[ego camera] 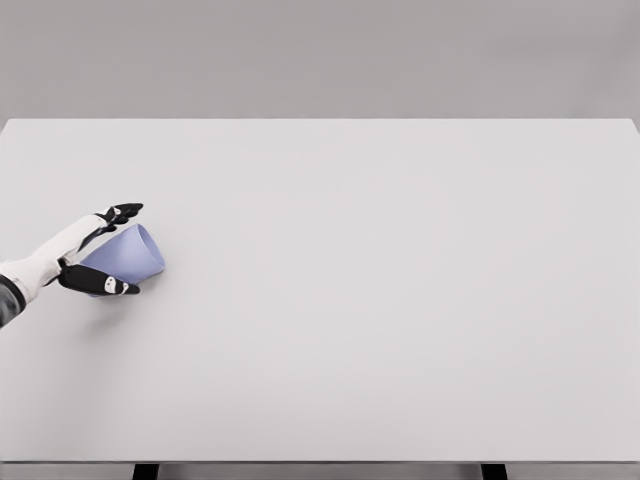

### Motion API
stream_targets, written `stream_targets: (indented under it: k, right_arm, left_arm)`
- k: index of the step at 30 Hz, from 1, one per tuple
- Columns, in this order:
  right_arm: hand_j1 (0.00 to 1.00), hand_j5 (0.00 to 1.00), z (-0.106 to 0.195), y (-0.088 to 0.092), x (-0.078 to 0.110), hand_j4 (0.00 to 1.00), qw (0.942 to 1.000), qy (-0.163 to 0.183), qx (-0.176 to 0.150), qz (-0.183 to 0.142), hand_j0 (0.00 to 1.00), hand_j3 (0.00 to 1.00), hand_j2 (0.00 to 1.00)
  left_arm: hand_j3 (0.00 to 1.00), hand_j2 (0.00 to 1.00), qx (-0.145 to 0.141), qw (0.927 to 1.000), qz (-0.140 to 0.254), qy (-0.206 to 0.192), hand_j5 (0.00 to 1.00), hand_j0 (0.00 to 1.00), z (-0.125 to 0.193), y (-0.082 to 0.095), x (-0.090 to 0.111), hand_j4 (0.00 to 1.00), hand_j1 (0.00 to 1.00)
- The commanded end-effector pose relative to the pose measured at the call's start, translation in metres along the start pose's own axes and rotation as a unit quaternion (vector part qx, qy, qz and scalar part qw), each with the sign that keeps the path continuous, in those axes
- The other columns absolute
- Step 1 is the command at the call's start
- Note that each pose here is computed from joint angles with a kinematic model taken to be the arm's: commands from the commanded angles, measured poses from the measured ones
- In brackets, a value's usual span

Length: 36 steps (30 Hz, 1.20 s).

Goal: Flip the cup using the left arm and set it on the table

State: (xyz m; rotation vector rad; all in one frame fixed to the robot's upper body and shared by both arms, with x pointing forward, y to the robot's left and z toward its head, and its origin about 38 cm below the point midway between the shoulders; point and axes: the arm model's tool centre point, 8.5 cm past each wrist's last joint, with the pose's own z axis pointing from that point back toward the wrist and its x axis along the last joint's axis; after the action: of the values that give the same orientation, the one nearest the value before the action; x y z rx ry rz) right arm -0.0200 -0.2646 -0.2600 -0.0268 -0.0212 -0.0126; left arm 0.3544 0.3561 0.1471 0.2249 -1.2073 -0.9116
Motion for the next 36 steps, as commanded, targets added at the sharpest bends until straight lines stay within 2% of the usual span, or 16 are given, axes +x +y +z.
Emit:
stream_targets:
  k: [1, 12, 15, 20, 23, 29, 30, 36]
  right_arm:
    - [1.00, 1.00, 0.0000, 0.0000, 0.0000, 1.00, 1.0000, 0.000, 0.000, 0.000, 1.00, 1.00, 1.00]
    - [1.00, 1.00, 0.0000, 0.0000, 0.0000, 1.00, 1.0000, 0.000, 0.000, 0.000, 1.00, 1.00, 1.00]
    - [1.00, 1.00, 0.0000, 0.0000, 0.0000, 1.00, 1.0000, 0.000, 0.000, 0.000, 1.00, 1.00, 1.00]
    - [1.00, 1.00, 0.0000, 0.0000, 0.0000, 1.00, 1.0000, 0.000, 0.000, 0.000, 1.00, 1.00, 1.00]
    - [1.00, 1.00, 0.0000, 0.0000, 0.0000, 1.00, 1.0000, 0.000, 0.000, 0.000, 1.00, 1.00, 1.00]
    - [1.00, 1.00, 0.0000, 0.0000, 0.0000, 1.00, 1.0000, 0.000, 0.000, 0.000, 1.00, 1.00, 1.00]
    - [1.00, 1.00, 0.0000, 0.0000, 0.0000, 1.00, 1.0000, 0.000, 0.000, 0.000, 1.00, 1.00, 1.00]
    - [1.00, 1.00, 0.0000, 0.0000, 0.0000, 1.00, 1.0000, 0.000, 0.000, 0.000, 1.00, 1.00, 1.00]
  left_arm:
    - [1.00, 1.00, 0.000, 1.0000, 0.000, -0.001, 1.00, 1.00, -0.0004, -0.0006, 0.0004, 1.00, 1.00]
    - [1.00, 1.00, -0.006, 1.0000, 0.005, -0.001, 1.00, 1.00, -0.0029, -0.0085, -0.0006, 1.00, 1.00]
    - [1.00, 1.00, -0.006, 0.9998, 0.003, 0.018, 1.00, 1.00, -0.0026, -0.0081, -0.0046, 1.00, 1.00]
    - [1.00, 1.00, -0.005, 0.9998, 0.001, 0.019, 1.00, 1.00, -0.0023, -0.0076, -0.0049, 1.00, 1.00]
    - [0.93, 0.93, -0.005, 0.9998, 0.001, 0.019, 0.93, 0.93, -0.0023, -0.0076, -0.0049, 0.93, 0.93]
    - [0.85, 0.85, -0.003, 0.9999, 0.001, 0.017, 0.85, 0.85, -0.0022, -0.0057, -0.0039, 0.85, 0.85]
    - [0.78, 0.78, -0.002, 0.9999, 0.000, 0.014, 0.78, 0.78, -0.0019, -0.0042, -0.0031, 0.78, 0.78]
    - [0.77, 0.77, 0.003, 1.0000, -0.001, 0.008, 0.77, 0.77, -0.0022, -0.0003, -0.0002, 0.77, 0.77]
